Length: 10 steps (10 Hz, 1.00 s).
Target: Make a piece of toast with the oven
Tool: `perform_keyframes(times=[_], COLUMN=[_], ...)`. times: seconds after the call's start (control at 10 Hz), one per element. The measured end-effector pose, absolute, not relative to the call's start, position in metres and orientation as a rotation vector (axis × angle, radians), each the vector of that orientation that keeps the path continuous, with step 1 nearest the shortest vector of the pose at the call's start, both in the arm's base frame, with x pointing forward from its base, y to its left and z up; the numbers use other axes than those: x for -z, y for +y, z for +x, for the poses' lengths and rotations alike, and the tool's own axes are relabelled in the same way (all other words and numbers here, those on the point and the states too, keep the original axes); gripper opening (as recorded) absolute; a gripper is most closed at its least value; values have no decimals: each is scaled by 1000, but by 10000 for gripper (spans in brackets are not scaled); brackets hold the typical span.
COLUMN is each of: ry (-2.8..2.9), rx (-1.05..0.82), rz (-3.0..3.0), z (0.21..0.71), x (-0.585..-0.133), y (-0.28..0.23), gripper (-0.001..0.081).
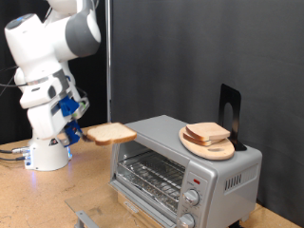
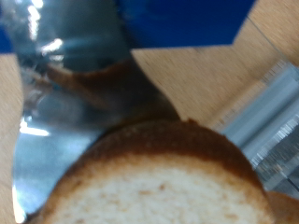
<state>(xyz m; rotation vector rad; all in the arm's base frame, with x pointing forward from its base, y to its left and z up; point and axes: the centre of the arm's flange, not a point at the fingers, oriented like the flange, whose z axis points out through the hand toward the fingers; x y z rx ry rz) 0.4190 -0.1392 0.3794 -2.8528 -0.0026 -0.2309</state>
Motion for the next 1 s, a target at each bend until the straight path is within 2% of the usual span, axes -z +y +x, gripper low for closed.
perform_keyframes(times=[0.7,1.0], ry=[-31,-31], rx=[214,213], rz=[-2884,-2883], z=[434,437], x=[-299,-292], y=[-178,-178], gripper=[485,485])
